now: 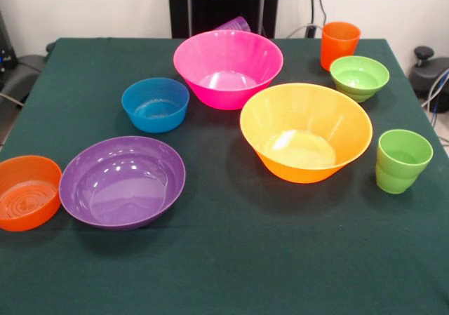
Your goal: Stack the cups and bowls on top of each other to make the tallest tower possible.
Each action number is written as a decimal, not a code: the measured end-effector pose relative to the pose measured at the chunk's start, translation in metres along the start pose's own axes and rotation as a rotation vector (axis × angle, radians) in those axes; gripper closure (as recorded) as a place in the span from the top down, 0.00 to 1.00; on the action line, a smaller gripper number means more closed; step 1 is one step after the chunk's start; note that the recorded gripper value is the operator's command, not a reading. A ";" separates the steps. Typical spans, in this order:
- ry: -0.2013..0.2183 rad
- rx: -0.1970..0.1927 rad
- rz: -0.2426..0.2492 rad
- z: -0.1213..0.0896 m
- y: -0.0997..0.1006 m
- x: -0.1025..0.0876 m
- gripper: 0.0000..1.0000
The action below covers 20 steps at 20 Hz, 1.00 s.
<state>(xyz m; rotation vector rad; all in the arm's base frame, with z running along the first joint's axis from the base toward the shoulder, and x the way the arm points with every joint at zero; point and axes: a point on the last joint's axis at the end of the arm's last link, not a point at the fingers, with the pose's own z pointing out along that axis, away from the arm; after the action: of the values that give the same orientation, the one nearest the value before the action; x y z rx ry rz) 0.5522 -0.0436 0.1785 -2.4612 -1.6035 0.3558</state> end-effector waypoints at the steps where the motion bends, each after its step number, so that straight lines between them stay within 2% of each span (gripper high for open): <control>1: 0.006 -0.002 -0.001 0.001 0.001 0.001 0.00; 2: 0.038 -0.013 -0.006 0.004 0.005 0.008 0.00; 5: 0.073 -0.026 -0.013 0.008 0.009 0.016 0.00; 6: 0.102 -0.039 -0.022 0.011 0.012 0.025 0.00; 9: 0.134 -0.059 -0.037 0.016 0.014 0.037 0.00; 14: 0.170 -0.075 -0.050 0.014 0.015 0.045 0.00; 20: 0.195 -0.095 -0.055 0.003 0.016 0.042 0.00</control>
<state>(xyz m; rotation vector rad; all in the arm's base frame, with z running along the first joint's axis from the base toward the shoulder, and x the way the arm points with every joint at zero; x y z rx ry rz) 0.5818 -0.0119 0.1669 -2.4269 -1.6365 0.0299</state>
